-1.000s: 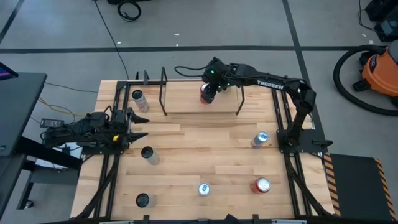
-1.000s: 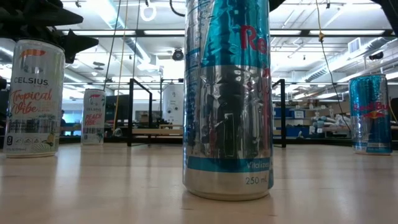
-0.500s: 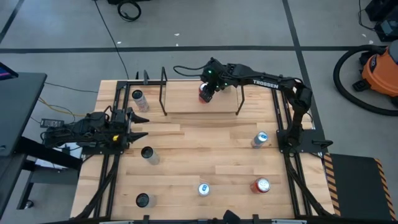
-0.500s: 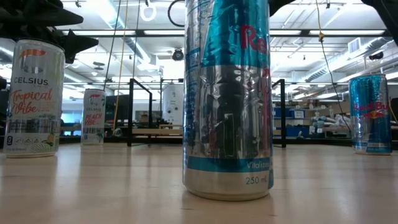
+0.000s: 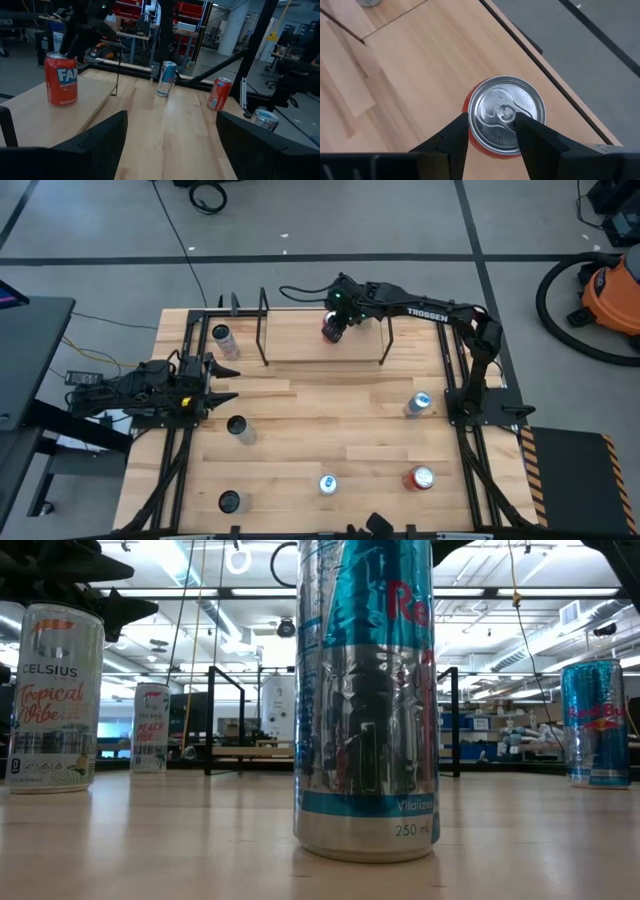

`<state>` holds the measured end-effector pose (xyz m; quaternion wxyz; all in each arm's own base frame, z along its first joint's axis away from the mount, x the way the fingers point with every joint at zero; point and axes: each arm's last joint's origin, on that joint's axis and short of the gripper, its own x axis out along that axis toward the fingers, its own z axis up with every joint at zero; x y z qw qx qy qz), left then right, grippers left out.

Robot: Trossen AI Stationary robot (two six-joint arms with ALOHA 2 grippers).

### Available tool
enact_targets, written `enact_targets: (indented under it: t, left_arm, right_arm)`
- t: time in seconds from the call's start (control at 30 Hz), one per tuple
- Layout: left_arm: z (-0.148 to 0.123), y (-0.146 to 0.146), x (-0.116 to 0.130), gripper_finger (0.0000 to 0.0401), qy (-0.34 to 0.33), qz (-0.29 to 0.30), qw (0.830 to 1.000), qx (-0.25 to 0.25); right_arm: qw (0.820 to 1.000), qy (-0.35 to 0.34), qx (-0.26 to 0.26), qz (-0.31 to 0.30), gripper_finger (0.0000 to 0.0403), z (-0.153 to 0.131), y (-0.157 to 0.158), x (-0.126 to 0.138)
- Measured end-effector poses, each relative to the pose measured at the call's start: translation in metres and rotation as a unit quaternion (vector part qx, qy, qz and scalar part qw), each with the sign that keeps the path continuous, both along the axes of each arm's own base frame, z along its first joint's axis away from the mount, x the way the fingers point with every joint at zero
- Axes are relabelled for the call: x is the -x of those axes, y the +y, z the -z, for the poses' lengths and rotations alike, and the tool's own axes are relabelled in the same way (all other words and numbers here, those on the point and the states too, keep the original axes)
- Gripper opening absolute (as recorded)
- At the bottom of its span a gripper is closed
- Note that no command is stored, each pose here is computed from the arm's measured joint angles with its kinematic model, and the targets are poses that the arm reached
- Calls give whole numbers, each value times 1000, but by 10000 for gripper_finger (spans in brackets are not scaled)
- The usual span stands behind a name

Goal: Place canned beverage on shelf
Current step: Adjust the soda cans on the shelf

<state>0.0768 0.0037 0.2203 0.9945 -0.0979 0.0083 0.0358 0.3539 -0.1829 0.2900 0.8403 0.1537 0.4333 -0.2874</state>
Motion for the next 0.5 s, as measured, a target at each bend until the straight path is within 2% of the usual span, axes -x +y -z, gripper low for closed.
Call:
enact_targets:
  t: [0.5]
  left_arm:
    - [0,0,0,309,0,0,1000,0]
  right_arm:
    - [999,4,2,31,167,0,-24,14]
